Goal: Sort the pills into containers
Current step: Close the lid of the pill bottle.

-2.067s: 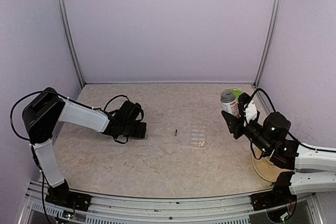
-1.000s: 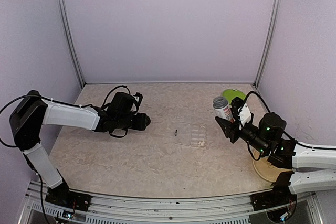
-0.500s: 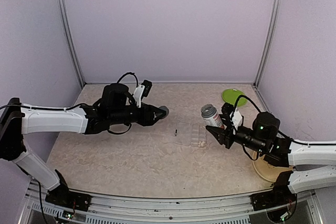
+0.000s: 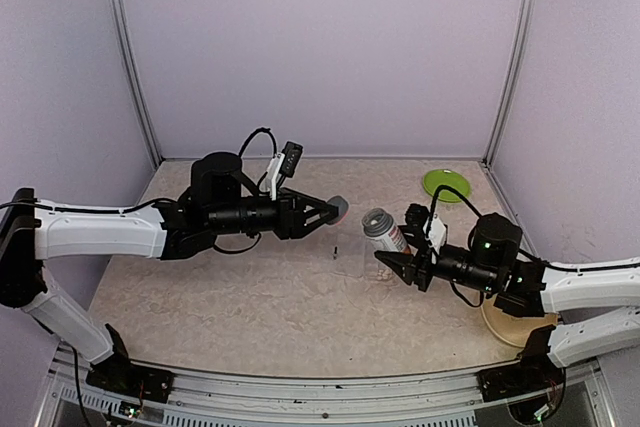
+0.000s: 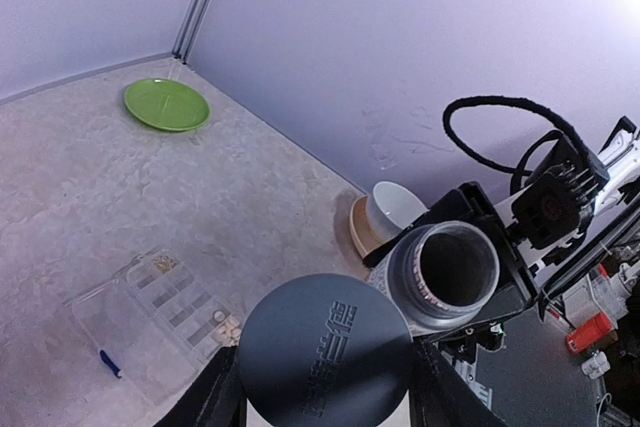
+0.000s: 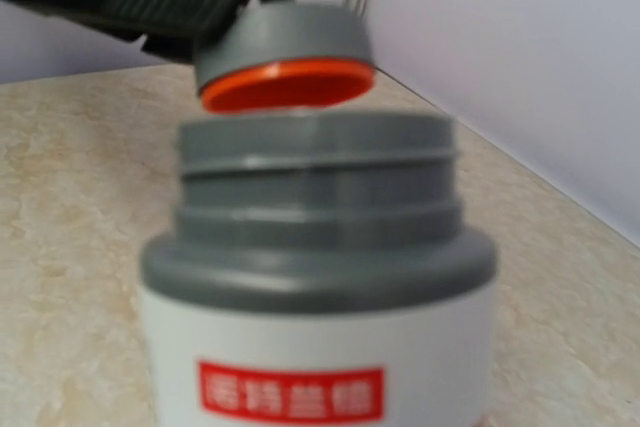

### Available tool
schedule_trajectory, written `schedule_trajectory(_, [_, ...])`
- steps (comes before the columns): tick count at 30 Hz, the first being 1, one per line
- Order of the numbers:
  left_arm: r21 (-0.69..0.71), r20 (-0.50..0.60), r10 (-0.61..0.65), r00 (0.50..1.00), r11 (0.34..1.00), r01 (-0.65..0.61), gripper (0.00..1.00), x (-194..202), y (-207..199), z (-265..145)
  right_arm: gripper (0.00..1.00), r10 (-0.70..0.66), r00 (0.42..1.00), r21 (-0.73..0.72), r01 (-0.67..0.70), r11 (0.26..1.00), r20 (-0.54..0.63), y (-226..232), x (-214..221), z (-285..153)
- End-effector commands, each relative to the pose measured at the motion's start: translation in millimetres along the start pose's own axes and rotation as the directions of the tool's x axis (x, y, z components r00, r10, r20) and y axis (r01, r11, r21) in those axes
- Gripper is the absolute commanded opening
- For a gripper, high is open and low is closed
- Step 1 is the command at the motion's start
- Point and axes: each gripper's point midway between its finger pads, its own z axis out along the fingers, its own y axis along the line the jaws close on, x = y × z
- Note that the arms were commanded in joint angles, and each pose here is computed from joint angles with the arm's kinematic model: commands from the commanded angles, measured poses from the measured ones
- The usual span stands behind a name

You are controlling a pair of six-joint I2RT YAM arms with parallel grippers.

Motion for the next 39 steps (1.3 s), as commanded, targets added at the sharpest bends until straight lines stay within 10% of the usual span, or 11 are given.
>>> schedule_trajectory(1, [0.13,0.076,-0.001,0.997,0.991,-0.009,0.44,-31,-37,-3,0.18,-0.021,0.996,-0.011,0.022,1.0,0.086,3,-30,5])
schedule_trajectory(39, [0.175,-0.005,-0.07,0.998,0.982,0.069,0.44,-8,-49,21,0.16,-0.032,0.999,0.046,0.031,0.998,0.03,2,-34,27])
